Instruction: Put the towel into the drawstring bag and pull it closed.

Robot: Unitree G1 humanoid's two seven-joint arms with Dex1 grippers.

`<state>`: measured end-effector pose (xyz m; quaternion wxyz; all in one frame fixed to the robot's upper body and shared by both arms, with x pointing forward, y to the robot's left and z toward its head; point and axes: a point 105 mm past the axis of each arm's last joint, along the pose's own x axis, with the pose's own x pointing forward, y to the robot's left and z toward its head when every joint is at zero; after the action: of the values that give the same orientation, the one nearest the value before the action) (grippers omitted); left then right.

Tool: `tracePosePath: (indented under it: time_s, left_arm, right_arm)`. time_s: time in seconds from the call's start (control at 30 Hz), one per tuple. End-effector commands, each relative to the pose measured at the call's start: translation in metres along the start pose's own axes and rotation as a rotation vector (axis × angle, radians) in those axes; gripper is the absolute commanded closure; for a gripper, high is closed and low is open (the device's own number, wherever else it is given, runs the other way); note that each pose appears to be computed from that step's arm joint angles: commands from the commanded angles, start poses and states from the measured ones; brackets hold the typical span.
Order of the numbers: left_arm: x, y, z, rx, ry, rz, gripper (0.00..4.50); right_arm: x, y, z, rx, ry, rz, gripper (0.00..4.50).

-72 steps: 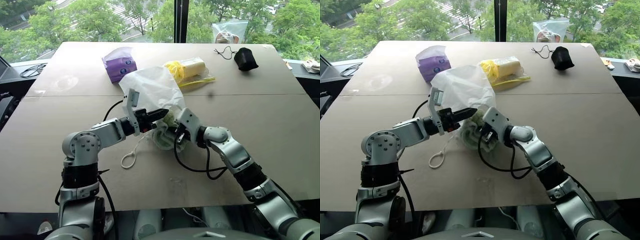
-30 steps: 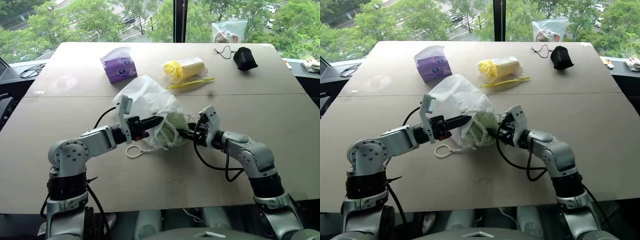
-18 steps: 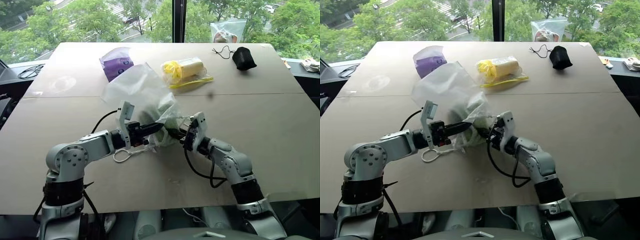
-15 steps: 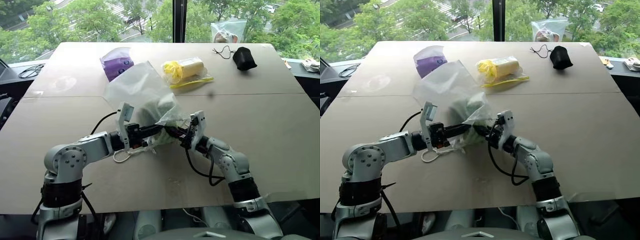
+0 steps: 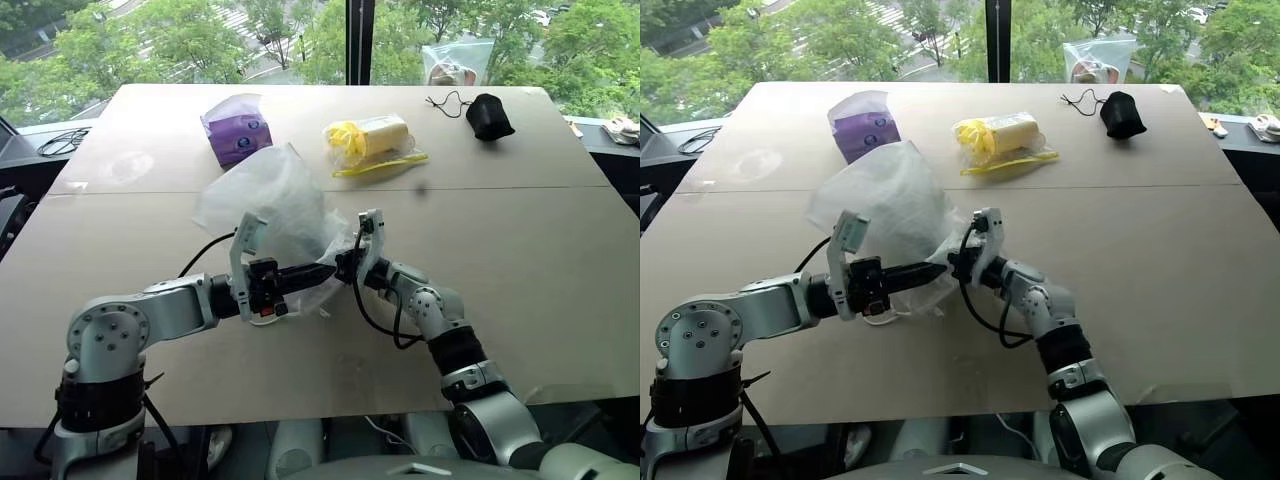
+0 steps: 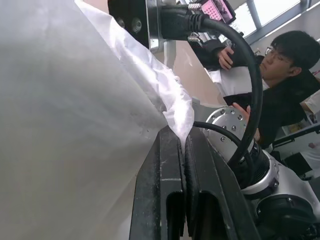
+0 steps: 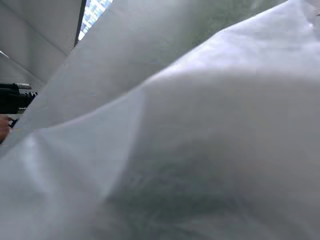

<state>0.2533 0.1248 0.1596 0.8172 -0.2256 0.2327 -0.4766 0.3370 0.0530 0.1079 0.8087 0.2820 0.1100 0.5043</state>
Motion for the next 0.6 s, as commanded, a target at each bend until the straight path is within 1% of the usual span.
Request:
tracePosePath:
  time_s: [0.03, 0.1, 0.17, 0.3, 0.37, 0.43, 0.5, 0.53, 0.57, 0.6]
  left_arm:
    - [-0.006, 0.008, 0.02, 0.094, -0.061, 0.064, 4.5]
    - [-0.011, 0.016, 0.03, 0.129, -0.076, 0.099, 4.5]
    - [-0.017, 0.024, 0.04, 0.167, -0.081, 0.128, 4.5]
    - [-0.024, 0.038, 0.056, 0.267, -0.068, 0.162, 4.5]
    - [-0.025, 0.044, 0.063, 0.325, -0.055, 0.173, 4.5]
    - [-0.027, 0.047, 0.069, 0.384, -0.046, 0.173, 4.5]
    - [-0.029, 0.052, 0.074, 0.409, -0.029, 0.181, 4.5]
    - [-0.031, 0.054, 0.077, 0.422, -0.024, 0.185, 4.5]
    - [-0.032, 0.055, 0.08, 0.438, -0.02, 0.188, 4.5]
    - [-0.033, 0.057, 0.083, 0.451, -0.013, 0.189, 4.5]
  right_arm:
    - [0.005, 0.033, 0.021, -0.196, -0.018, 0.118, 3.36]
    - [-0.013, 0.034, 0.02, -0.246, 0.01, 0.127, 2.46]
    - [-0.036, 0.037, 0.021, -0.249, 0.033, 0.15, 2.46]
    - [-0.076, 0.032, 0.013, -0.414, 0.169, 0.114, 2.46]
    - [-0.087, 0.024, 0.019, -0.487, 0.198, 0.059, 2.46]
    - [-0.09, 0.012, 0.03, -0.57, 0.191, -0.033, 2.46]
    - [-0.091, 0.003, 0.033, -0.625, 0.21, -0.087, 1.93]
    - [-0.091, -0.003, 0.033, -0.662, 0.227, -0.118, 1.75]
    - [-0.089, -0.012, 0.035, -0.702, 0.231, -0.168, 1.26]
    - [-0.085, -0.024, 0.04, -0.747, 0.222, -0.245, 0.92]
